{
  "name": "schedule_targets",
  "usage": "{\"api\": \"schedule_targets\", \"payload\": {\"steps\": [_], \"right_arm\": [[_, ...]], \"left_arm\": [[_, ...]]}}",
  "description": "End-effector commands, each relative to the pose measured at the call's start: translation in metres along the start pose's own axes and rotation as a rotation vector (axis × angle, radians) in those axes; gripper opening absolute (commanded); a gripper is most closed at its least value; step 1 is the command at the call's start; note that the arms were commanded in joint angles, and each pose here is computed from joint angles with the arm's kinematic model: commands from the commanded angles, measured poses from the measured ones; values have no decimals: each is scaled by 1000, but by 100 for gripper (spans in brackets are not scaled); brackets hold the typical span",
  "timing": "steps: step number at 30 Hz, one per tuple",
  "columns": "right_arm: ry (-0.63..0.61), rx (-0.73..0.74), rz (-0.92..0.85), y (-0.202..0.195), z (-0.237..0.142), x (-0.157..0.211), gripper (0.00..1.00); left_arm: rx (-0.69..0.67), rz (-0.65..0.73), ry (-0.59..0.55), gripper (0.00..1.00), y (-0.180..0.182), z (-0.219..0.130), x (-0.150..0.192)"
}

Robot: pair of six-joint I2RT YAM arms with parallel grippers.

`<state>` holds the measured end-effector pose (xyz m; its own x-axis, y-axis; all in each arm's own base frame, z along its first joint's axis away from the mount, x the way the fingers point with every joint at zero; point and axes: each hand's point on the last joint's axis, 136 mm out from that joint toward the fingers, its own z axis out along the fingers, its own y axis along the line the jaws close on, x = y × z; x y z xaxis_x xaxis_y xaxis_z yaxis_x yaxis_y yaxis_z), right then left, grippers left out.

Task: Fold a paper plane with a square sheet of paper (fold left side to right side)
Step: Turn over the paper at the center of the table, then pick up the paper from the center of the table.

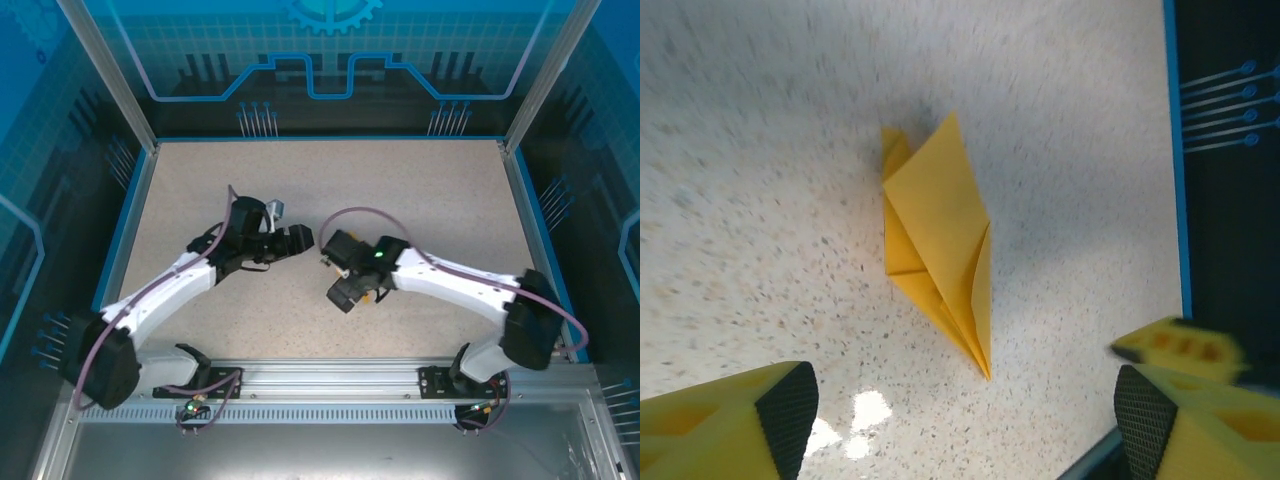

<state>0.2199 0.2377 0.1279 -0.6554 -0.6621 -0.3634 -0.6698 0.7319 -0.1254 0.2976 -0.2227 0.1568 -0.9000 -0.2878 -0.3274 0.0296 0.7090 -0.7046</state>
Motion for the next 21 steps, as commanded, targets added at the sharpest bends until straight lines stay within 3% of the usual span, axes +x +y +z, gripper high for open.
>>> {"api": "schedule_targets", "payload": {"steps": [1, 8, 17, 21], "right_arm": [[-195, -158, 157, -7, -21, -23, 99], [-438, -308, 432, -48, -46, -22, 99], [-474, -351, 556, -65, -38, 2, 99], [-477, -378, 565, -64, -33, 4, 99]], "left_arm": [[142, -30, 85, 81, -21, 29, 12], [146, -40, 205, 79, -23, 94, 30], [124, -61, 255, 72, -11, 136, 29], [104, -50, 264, 63, -7, 146, 26]]}}
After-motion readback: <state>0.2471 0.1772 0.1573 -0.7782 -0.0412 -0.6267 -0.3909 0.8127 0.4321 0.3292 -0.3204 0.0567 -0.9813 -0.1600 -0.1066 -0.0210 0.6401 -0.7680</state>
